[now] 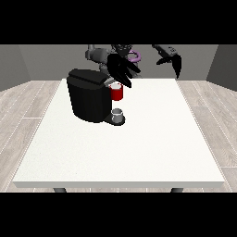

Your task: Insert the coffee pod into the coffee machine and close the lid

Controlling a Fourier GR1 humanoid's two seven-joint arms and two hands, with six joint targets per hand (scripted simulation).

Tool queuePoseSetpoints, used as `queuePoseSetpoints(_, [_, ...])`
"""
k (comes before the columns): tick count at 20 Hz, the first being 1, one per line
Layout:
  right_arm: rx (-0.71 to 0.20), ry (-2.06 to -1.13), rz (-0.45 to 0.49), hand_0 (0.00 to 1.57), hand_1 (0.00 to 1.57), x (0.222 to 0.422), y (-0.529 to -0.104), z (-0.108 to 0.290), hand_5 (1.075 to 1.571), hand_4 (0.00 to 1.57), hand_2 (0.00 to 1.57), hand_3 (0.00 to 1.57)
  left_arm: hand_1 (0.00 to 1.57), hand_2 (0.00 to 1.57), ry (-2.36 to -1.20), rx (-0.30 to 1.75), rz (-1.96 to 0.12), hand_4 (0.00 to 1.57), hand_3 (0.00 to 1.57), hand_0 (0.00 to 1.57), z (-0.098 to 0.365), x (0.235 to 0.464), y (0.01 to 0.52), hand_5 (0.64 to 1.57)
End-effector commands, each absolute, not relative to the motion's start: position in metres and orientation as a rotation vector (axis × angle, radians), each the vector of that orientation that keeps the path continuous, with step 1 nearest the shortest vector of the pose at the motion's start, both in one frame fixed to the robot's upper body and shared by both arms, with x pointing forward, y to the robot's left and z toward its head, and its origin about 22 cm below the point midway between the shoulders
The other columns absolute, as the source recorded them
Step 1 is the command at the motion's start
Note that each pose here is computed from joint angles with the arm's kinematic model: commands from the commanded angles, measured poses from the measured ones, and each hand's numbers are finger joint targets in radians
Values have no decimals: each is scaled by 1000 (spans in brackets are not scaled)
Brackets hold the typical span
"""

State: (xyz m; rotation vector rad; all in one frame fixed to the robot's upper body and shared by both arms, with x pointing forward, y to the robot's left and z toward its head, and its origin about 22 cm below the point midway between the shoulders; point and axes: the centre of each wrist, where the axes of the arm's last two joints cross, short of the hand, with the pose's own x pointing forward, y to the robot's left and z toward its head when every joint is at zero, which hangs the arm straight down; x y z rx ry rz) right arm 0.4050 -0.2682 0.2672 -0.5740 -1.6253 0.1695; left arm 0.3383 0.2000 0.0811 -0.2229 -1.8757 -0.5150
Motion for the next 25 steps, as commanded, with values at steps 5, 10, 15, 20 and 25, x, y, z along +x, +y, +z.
queuePoseSetpoints(5, [-342,-2013,306,0,0,402,-190,311,1571,0,0,0,0,0,-1936,-257,-580,297,0,0,113,349,176,1571])
queuePoseSetpoints(10, [-301,-2018,348,0,0,415,-182,308,1571,98,0,0,0,0,-1947,-262,-590,347,0,0,120,348,188,1571])
queuePoseSetpoints(15, [-220,-2023,371,0,0,422,-160,280,1571,0,0,0,0,0,-1929,-243,-583,258,0,0,110,341,196,1571])
queuePoseSetpoints(20, [-62,-2069,477,0,0,409,-111,237,1571,172,0,0,0,0,-1846,-217,-466,266,0,0,76,331,200,1571])
queuePoseSetpoints(25, [72,-2025,499,0,0,393,-84,182,1571,259,0,0,0,0,-1784,-146,-372,266,0,0,43,320,231,1571])
